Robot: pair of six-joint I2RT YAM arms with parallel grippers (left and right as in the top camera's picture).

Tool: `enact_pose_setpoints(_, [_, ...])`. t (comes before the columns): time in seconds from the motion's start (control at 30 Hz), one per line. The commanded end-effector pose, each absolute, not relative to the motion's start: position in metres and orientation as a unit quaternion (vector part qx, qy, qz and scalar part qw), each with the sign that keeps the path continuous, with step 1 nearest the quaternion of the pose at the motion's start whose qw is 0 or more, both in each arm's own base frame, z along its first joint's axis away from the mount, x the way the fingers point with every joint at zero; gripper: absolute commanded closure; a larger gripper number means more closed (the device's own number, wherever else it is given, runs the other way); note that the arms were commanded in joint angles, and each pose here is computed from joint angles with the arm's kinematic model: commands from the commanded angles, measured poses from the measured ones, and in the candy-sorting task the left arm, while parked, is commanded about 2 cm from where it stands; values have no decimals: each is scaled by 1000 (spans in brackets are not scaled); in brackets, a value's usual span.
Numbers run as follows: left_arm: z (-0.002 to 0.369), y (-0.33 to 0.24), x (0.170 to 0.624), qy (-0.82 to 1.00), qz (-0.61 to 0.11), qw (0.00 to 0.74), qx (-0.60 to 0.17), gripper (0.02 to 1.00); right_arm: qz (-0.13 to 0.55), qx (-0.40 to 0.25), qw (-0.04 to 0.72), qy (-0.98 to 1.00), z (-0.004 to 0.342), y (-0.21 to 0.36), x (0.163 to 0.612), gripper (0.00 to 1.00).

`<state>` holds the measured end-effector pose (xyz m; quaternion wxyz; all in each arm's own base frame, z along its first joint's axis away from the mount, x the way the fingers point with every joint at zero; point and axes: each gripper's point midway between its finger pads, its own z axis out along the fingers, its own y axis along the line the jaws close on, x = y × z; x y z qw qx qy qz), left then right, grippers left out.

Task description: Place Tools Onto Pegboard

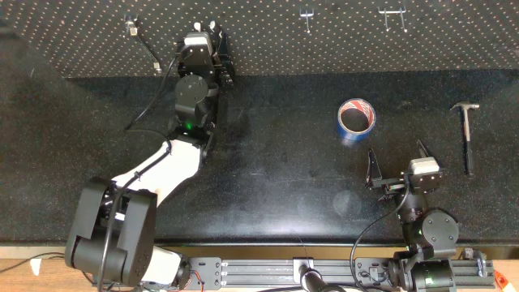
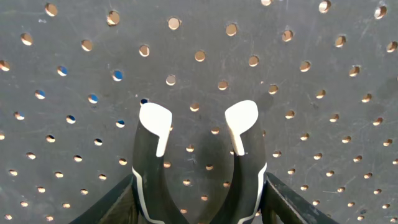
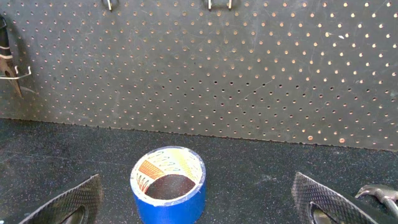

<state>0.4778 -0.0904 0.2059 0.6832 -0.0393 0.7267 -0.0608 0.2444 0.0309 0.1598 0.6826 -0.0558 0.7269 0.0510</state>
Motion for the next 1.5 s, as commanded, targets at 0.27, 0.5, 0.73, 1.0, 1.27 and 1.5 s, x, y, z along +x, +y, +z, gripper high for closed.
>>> enact_pose_setpoints(0.27, [224, -94, 482, 712, -67, 699, -33, 417, 49, -64, 682, 727, 159, 33, 244, 3])
enact_pose_setpoints(0.5, [223, -94, 482, 714, -66, 697, -33, 77, 49, -64, 682, 727, 159, 33, 244, 3])
enact_pose_setpoints(0.73, [236, -84, 453, 755, -72, 652, -12, 23, 49, -64, 682, 727, 159, 33, 244, 3])
enact_pose_setpoints(1.0, [198, -38, 356, 767, -66, 637, -27, 23, 49, -64, 682, 727, 159, 33, 244, 3])
enact_pose_setpoints(1.27, [187, 9, 277, 699, -34, 710, -74, 23, 49, -64, 682, 727, 159, 33, 244, 3])
enact_pose_setpoints(1.5, [161, 14, 257, 725, -21, 683, -83, 23, 49, -64, 682, 727, 159, 33, 244, 1])
